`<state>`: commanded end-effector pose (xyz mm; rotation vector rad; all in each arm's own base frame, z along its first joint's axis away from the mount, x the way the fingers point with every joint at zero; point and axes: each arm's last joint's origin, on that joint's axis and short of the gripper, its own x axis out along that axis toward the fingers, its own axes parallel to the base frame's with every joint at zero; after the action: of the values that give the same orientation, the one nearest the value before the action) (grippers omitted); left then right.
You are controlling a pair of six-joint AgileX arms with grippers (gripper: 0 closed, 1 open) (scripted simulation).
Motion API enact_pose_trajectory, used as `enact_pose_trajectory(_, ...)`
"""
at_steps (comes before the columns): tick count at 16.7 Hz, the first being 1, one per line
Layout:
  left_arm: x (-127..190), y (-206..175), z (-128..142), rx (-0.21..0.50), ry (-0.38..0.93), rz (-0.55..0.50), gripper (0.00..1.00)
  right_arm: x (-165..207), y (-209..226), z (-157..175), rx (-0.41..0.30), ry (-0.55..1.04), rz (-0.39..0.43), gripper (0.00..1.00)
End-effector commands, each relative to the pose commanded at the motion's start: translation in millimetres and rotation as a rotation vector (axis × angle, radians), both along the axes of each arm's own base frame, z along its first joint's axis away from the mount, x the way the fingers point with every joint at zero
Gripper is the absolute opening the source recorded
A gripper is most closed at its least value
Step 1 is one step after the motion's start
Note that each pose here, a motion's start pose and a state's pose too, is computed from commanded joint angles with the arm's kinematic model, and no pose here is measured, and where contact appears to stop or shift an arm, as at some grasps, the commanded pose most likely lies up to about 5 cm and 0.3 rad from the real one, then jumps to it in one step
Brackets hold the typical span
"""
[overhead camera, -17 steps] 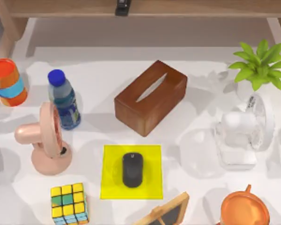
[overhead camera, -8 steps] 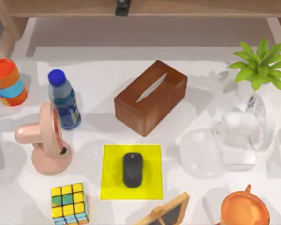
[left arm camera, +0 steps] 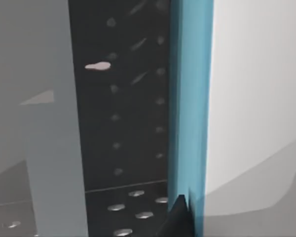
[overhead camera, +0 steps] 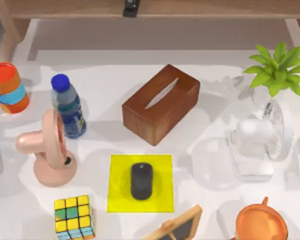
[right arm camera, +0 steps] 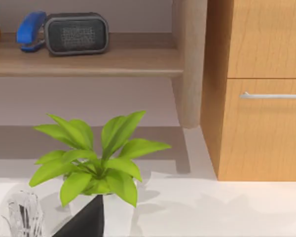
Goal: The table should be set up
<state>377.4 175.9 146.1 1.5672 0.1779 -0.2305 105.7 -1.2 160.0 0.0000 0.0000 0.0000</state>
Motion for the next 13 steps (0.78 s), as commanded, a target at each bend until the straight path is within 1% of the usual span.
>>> enact_pose_trajectory(1,0.0,0.0,0.0,0.0,0.0,0.0,0.0,0.0,0.0,0.0,0.0,0.0,0.0,1.0)
enact_pose_trajectory(13,0.0,0.0,0.0,0.0,0.0,0.0,0.9,0.0,0.0,0.0,0.0,0.0,0.0,1.0)
